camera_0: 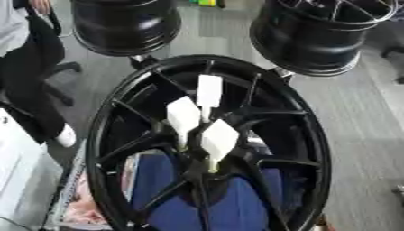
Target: Pull the pin out of the wheel hub.
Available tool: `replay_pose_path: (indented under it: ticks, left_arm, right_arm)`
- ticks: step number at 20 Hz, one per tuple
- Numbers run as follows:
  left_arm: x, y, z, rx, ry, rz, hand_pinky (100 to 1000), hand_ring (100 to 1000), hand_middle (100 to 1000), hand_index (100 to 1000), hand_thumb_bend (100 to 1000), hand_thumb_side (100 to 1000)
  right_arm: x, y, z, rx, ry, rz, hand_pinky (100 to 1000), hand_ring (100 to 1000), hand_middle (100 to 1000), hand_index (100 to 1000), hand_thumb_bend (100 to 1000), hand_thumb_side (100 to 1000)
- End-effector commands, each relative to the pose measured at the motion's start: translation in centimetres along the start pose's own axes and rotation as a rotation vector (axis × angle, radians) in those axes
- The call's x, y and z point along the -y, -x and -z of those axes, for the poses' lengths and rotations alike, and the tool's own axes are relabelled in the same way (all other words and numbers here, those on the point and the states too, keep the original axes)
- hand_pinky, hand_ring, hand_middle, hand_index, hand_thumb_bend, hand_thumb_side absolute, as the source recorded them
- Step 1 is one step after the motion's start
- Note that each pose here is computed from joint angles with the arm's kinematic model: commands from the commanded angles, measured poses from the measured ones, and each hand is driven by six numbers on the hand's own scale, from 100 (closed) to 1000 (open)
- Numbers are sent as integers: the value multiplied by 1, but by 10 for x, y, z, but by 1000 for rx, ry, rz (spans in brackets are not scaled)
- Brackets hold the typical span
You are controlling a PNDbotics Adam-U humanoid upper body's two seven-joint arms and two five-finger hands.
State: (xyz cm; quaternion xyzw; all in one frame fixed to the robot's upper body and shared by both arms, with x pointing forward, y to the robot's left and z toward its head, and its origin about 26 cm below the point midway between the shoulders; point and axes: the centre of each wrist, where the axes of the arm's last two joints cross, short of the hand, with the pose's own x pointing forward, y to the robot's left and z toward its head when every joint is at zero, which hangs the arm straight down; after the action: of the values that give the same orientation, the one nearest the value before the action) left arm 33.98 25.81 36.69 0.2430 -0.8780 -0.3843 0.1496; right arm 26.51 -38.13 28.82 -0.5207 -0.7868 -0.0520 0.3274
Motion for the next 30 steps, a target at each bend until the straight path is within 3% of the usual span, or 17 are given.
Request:
replay_pose_path:
  ticks: [1,6,11,19,24,26,30]
  left_arm:
    - [-9,-20,8,124,119,115,735,716,659,802,224,403]
    - [12,-20,24,216,273,171,748,735,692,833,294,487]
    - [44,-19,50,305,400,193,750,740,701,855,306,508]
    - [115,-19,78,440,688,247,754,752,727,854,330,461]
    - [156,-3,72,476,924,256,760,758,732,853,328,468]
    - [163,0,69,500,988,247,764,762,735,853,337,467]
    - [157,4,62,555,1081,267,771,770,742,854,395,528]
  right_arm:
    - [4,-11,10,7,58,-52,862,734,642,773,100,150]
    - [3,-13,11,8,42,-49,862,732,640,771,100,166]
    - [2,-11,9,-2,37,-48,862,731,639,771,100,180]
    - [2,-6,4,-34,37,-47,863,730,638,770,100,190]
    - [1,-5,2,-42,37,-42,863,729,637,770,100,195]
    - [1,-4,1,-48,35,-45,863,729,637,770,100,203]
    - [1,-3,1,-49,33,-54,863,728,636,769,100,210]
